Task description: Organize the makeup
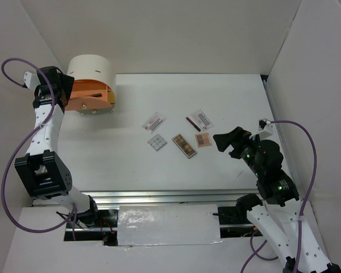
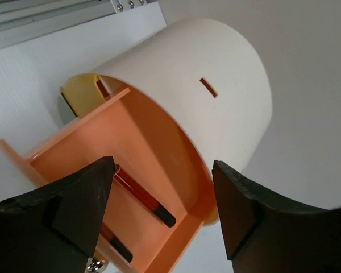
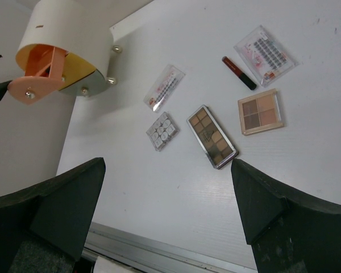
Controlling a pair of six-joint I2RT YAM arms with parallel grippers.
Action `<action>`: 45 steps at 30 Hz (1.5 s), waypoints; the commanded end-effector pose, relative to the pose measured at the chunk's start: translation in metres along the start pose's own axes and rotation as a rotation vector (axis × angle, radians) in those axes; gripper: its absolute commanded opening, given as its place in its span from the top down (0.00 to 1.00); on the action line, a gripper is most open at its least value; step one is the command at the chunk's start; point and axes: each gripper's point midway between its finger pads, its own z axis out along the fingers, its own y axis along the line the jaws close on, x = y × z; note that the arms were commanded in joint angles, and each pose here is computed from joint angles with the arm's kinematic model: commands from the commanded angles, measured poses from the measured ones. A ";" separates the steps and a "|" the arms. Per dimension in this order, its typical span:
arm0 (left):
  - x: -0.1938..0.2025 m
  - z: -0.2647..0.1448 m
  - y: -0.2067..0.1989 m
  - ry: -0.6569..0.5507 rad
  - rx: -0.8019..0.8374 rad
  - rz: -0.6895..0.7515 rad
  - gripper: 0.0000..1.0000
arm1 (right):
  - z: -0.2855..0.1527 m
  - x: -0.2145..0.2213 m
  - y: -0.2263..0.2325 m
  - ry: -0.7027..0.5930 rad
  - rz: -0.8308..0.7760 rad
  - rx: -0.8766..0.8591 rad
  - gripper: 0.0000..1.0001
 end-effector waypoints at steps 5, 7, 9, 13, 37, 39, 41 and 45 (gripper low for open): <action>-0.031 -0.041 -0.059 -0.079 0.224 -0.024 0.12 | 0.002 -0.015 0.009 -0.046 -0.017 -0.025 0.00; -0.038 -0.061 -0.076 -0.099 0.276 0.005 0.13 | 0.003 -0.014 0.008 -0.045 -0.017 -0.023 0.00; -0.042 -0.080 -0.090 -0.143 0.301 0.049 0.10 | 0.004 -0.015 0.009 -0.049 -0.015 -0.026 0.00; 0.011 -0.131 -0.153 -0.125 0.433 0.290 0.03 | 0.015 -0.013 0.002 -0.055 -0.006 -0.004 0.00; 0.424 -0.141 -0.075 0.559 0.266 0.730 0.01 | 0.186 -0.011 -0.056 0.255 -0.256 0.132 0.08; 0.400 -0.154 -0.067 0.533 0.286 0.690 0.01 | 0.207 0.008 -0.068 0.409 -0.337 0.141 0.16; 0.376 -0.171 -0.066 0.525 0.315 0.684 0.01 | 0.226 0.018 -0.072 0.437 -0.385 0.124 0.17; 0.343 -0.200 -0.054 0.552 0.361 0.806 0.01 | 0.251 0.052 -0.055 0.549 -0.555 0.071 0.24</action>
